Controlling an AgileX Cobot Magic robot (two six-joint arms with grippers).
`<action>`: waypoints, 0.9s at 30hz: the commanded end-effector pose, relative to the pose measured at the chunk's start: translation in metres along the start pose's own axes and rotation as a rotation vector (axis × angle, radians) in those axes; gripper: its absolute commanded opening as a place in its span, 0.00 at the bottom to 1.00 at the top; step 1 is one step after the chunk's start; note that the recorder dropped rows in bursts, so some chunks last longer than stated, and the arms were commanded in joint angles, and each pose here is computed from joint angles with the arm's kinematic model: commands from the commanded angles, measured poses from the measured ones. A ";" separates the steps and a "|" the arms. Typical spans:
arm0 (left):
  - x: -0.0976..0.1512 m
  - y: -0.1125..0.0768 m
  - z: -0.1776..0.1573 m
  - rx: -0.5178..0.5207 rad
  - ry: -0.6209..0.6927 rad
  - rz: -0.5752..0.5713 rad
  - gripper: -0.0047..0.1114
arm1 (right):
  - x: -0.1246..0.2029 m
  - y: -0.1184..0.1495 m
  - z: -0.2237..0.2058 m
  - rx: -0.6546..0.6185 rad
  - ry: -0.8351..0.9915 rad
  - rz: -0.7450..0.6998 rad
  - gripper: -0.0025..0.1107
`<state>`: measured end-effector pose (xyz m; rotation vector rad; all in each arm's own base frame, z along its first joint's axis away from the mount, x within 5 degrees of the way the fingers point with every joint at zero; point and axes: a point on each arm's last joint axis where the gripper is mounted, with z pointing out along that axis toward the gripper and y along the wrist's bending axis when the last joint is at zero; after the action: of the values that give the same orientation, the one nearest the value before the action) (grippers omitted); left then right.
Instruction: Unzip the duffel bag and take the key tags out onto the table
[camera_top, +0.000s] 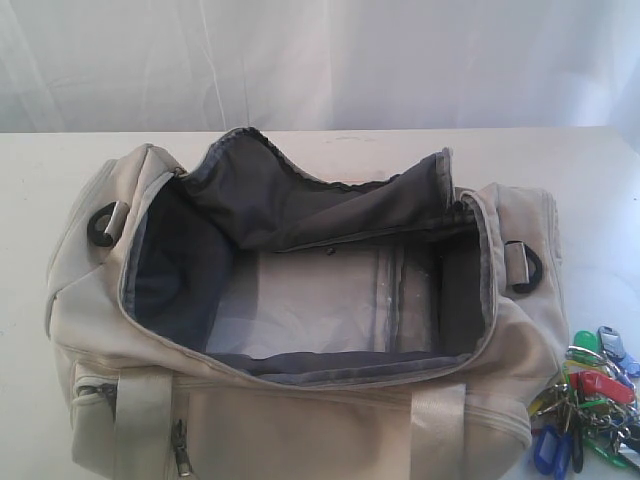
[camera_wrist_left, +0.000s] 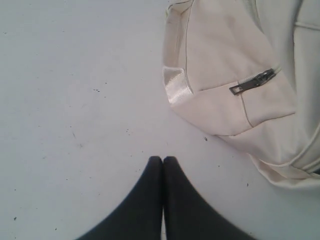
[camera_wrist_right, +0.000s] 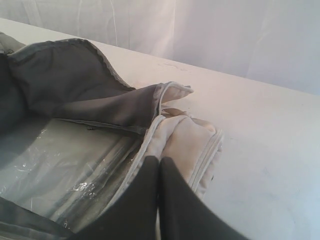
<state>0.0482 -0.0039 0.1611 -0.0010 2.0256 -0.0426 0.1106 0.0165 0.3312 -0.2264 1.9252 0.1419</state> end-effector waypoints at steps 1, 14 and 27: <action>0.003 0.002 0.001 -0.038 0.007 -0.018 0.04 | 0.000 0.000 -0.001 0.006 -0.012 0.003 0.02; 0.003 0.005 0.001 -0.087 0.005 -0.035 0.04 | 0.000 0.000 -0.001 0.006 -0.012 0.003 0.02; 0.003 0.005 0.001 -0.087 0.005 -0.035 0.04 | 0.000 0.000 -0.001 0.006 -0.012 0.003 0.02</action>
<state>0.0483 0.0010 0.1610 -0.0863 2.0243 0.0273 0.1106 0.0165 0.3312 -0.2264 1.9252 0.1419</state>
